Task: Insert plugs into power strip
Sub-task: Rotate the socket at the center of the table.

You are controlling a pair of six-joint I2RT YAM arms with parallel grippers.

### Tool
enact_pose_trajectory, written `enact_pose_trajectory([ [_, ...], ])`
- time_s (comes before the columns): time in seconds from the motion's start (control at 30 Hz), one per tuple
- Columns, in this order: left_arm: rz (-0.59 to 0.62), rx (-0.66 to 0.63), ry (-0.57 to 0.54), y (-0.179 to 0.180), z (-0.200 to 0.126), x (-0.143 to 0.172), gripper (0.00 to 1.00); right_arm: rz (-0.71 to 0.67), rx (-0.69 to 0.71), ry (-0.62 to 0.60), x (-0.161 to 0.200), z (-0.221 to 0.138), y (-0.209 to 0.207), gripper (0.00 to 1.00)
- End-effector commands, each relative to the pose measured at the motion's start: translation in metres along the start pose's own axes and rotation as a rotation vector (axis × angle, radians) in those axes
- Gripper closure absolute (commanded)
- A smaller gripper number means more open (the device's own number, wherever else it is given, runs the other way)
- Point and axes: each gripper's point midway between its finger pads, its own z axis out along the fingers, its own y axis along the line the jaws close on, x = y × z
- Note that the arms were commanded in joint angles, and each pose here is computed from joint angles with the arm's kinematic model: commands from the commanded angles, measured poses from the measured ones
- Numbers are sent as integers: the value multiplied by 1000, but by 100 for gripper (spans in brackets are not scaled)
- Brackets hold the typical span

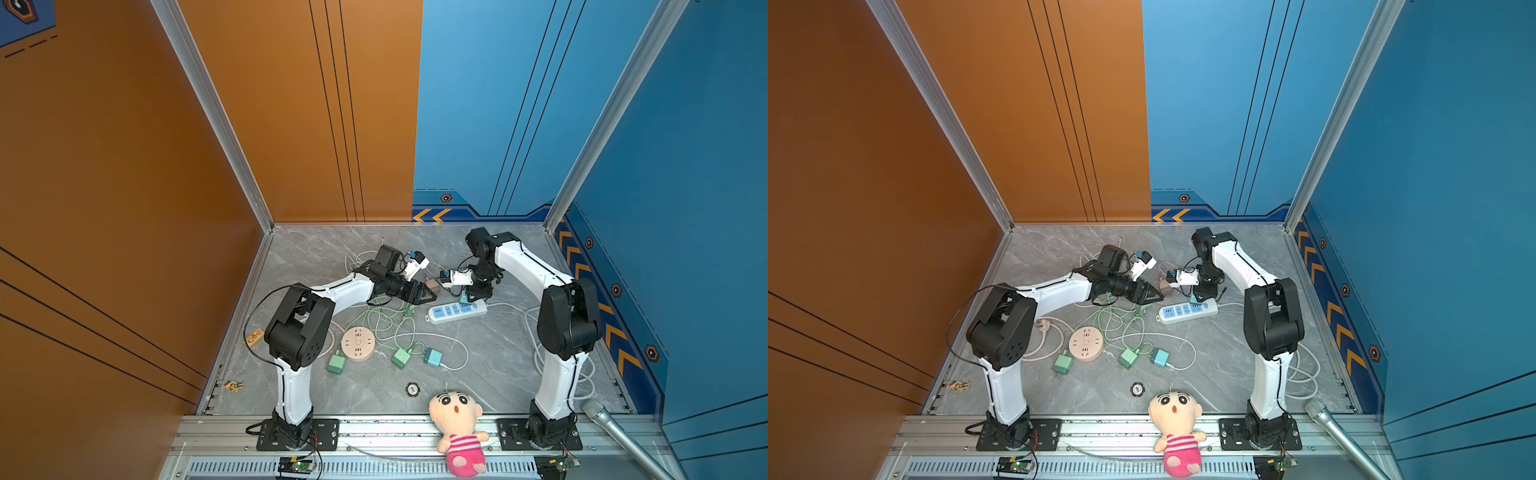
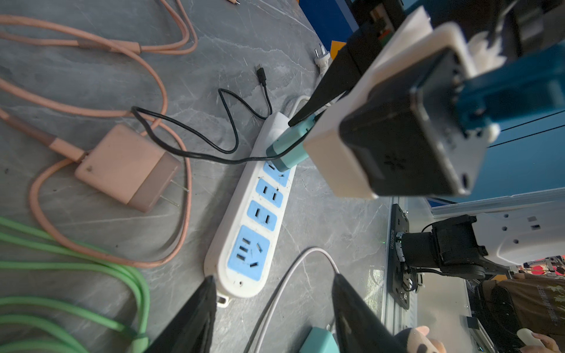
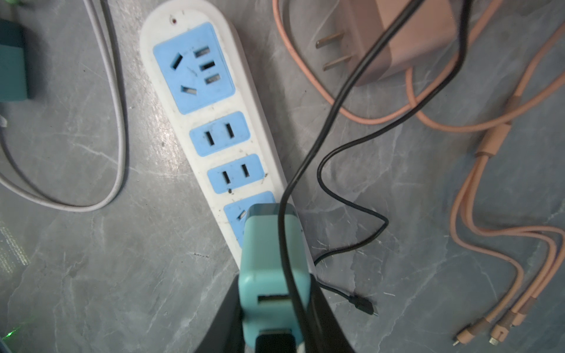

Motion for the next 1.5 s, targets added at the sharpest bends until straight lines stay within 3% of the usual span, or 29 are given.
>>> enact_pose_trajectory([
  [0.0, 11, 11, -7, -12, -4, -1, 39, 1, -55, 0, 1, 13, 13, 100],
  [0.23, 4, 18, 13, -16, 3, 4, 39, 9, -72, 9, 3, 15, 15, 100],
  [0.47, 144, -235, 142, -6, 27, 39, 26, 25, -62, -44, 1, 3, 13, 100],
  [0.7, 226, -453, 153, 14, 38, 43, 19, 28, -63, -94, -4, -4, 13, 100],
  [1.1, 324, -537, 226, 13, 59, 54, 18, 12, -54, -103, -9, -7, 12, 100],
  [1.47, 306, -581, 225, 23, 59, 54, 18, -13, -78, -21, -4, 13, 14, 100],
])
